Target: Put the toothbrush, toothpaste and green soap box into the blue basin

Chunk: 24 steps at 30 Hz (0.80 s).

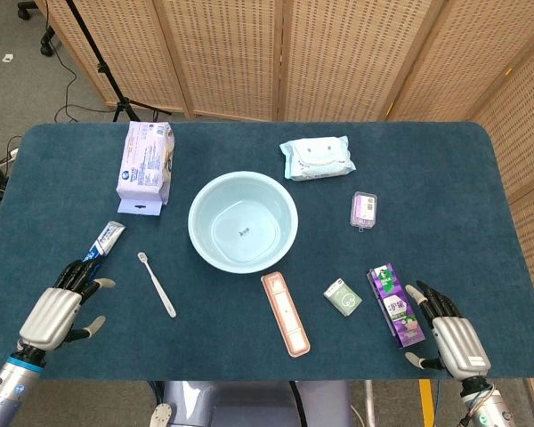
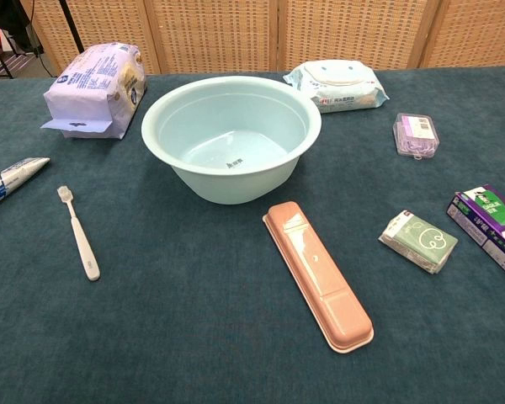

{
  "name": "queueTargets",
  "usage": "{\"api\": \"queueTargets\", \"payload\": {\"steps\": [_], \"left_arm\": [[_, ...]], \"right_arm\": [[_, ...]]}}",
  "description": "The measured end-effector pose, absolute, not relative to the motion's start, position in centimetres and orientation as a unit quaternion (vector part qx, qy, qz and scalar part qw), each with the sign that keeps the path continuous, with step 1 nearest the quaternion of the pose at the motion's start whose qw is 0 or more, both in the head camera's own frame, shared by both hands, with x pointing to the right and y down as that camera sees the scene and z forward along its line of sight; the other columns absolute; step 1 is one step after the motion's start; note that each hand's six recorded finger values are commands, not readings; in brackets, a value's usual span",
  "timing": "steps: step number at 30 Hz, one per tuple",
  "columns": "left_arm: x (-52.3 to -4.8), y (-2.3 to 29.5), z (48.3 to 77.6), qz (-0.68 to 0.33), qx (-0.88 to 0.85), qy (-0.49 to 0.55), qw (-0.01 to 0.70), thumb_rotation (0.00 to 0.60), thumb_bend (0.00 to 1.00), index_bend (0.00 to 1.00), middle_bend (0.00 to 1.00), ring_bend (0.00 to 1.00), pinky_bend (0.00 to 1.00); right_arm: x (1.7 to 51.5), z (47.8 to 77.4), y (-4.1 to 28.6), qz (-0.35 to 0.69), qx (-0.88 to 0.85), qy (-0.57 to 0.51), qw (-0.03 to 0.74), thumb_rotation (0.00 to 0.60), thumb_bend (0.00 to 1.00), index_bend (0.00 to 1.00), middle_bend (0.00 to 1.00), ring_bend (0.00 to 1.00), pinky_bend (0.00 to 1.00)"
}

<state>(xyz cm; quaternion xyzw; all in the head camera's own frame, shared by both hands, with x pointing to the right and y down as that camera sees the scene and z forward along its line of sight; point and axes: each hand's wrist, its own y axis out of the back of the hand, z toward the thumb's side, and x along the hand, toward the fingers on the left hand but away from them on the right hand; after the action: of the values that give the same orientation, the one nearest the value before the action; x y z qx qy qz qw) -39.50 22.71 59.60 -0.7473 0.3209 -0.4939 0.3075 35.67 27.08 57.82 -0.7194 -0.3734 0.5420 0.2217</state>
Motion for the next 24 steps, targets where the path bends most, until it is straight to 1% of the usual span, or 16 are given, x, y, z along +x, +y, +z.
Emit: {"api": "queueTargets", "payload": {"steps": [2,5,14,18,24], "left_arm": [[-39.4,22.2,59.6,-0.499,-0.749,0.307,0.309,0.6,0.3,0.39,0.0,0.0,0.0],[-39.1,21.5,59.8,-0.508,-0.752,0.286,0.307,0.6,0.3,0.41,0.0,0.0,0.0],[-38.3,18.5,61.3,-0.534,-0.738,0.255,0.324,0.6,0.33,0.42,0.0,0.0,0.0],[-37.7,17.4,62.4,-0.541,-0.73,0.251,0.333,0.6,0.33,0.42,0.0,0.0,0.0],[-37.2,17.3,64.9,-0.562,-0.726,0.228,0.325,0.6,0.33,0.43,0.0,0.0,0.0]], "right_arm": [[35.6,57.8,27.1,0.541,-0.72,-0.373,0.221,0.6,0.05,0.05,0.0,0.0,0.08],[35.5,57.8,27.2,0.54,-0.722,-0.372,0.221,0.6,0.05,0.05,0.0,0.0,0.08],[35.7,57.4,26.9,0.534,-0.721,-0.382,0.221,0.6,0.05,0.05,0.0,0.0,0.08],[35.8,57.2,26.8,0.531,-0.722,-0.385,0.221,0.6,0.05,0.05,0.0,0.0,0.08],[35.7,57.2,26.9,0.529,-0.724,-0.384,0.221,0.6,0.05,0.05,0.0,0.0,0.08]]}}
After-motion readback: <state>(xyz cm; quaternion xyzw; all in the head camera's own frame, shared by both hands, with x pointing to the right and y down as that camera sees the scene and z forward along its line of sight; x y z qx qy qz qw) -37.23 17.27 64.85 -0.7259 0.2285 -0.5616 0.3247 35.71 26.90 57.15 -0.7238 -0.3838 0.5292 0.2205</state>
